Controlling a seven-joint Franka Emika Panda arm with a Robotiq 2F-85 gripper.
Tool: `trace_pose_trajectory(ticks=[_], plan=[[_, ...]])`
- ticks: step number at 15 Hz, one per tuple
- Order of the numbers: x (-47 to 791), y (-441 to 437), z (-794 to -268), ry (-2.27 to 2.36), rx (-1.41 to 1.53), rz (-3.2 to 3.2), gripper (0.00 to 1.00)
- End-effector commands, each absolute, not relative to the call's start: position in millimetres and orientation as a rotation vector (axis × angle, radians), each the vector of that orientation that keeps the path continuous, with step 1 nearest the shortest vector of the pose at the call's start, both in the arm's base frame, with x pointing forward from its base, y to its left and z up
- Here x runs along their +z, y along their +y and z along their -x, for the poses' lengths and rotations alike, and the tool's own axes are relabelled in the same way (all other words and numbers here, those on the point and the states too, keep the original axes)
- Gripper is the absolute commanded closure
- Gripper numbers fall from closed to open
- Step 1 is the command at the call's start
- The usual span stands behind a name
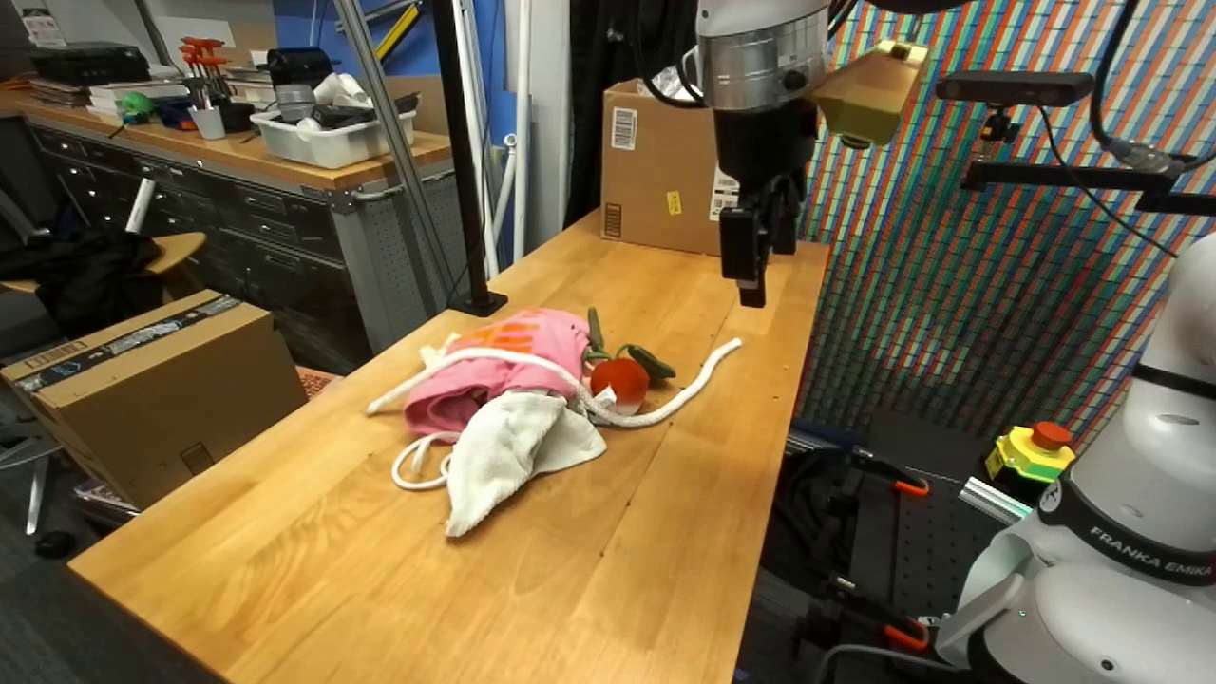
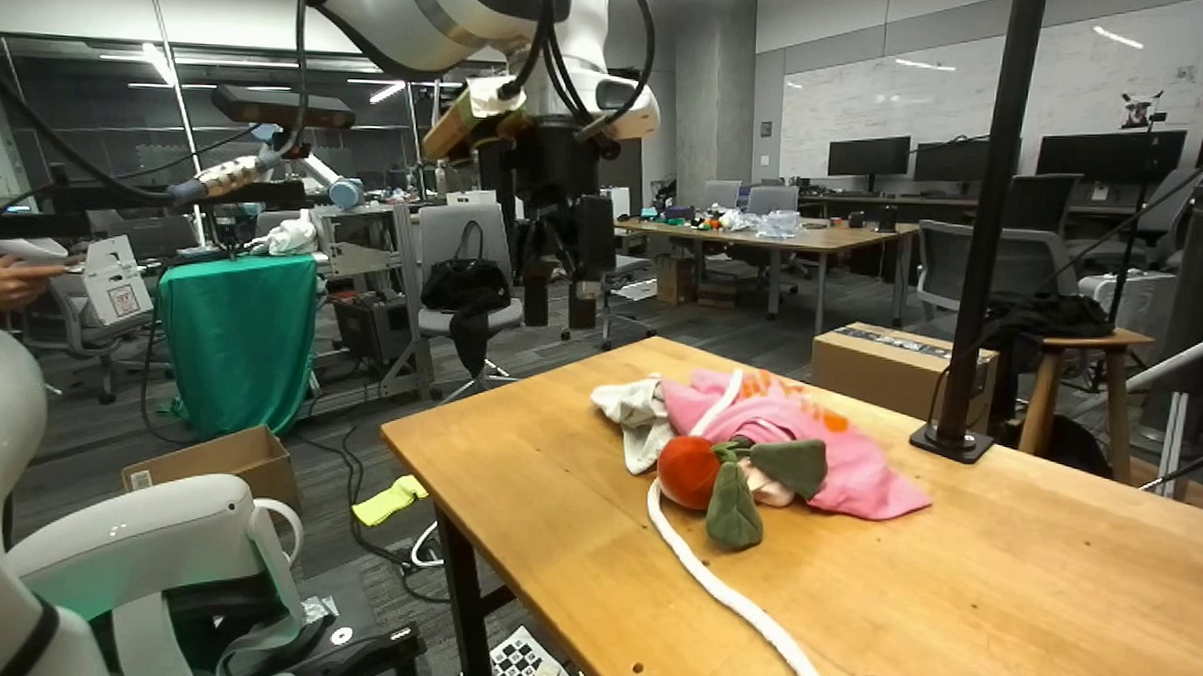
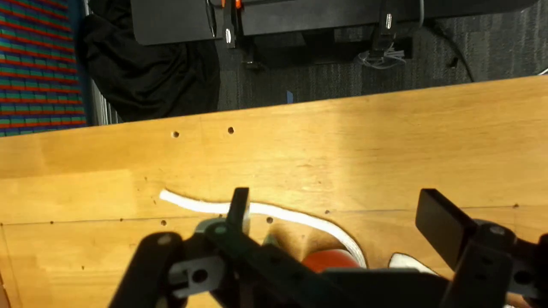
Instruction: Put all the items on the table separately
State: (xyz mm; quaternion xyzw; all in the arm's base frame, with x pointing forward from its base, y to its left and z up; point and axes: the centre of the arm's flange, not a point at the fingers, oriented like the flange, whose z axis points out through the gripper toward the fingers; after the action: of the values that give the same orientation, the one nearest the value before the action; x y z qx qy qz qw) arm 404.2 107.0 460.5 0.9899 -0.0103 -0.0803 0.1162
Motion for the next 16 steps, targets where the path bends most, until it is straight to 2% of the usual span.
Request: trace_pose_trajectory(ticks=[1,7,16], plan=[[463,128,-442,-0.011,-0.17,-2.894,0.0],[431,133,-482,-0.035,-0.042,-2.934,0.0],[373,110,-514,-0.106,-0.061,-2.968,0.0]])
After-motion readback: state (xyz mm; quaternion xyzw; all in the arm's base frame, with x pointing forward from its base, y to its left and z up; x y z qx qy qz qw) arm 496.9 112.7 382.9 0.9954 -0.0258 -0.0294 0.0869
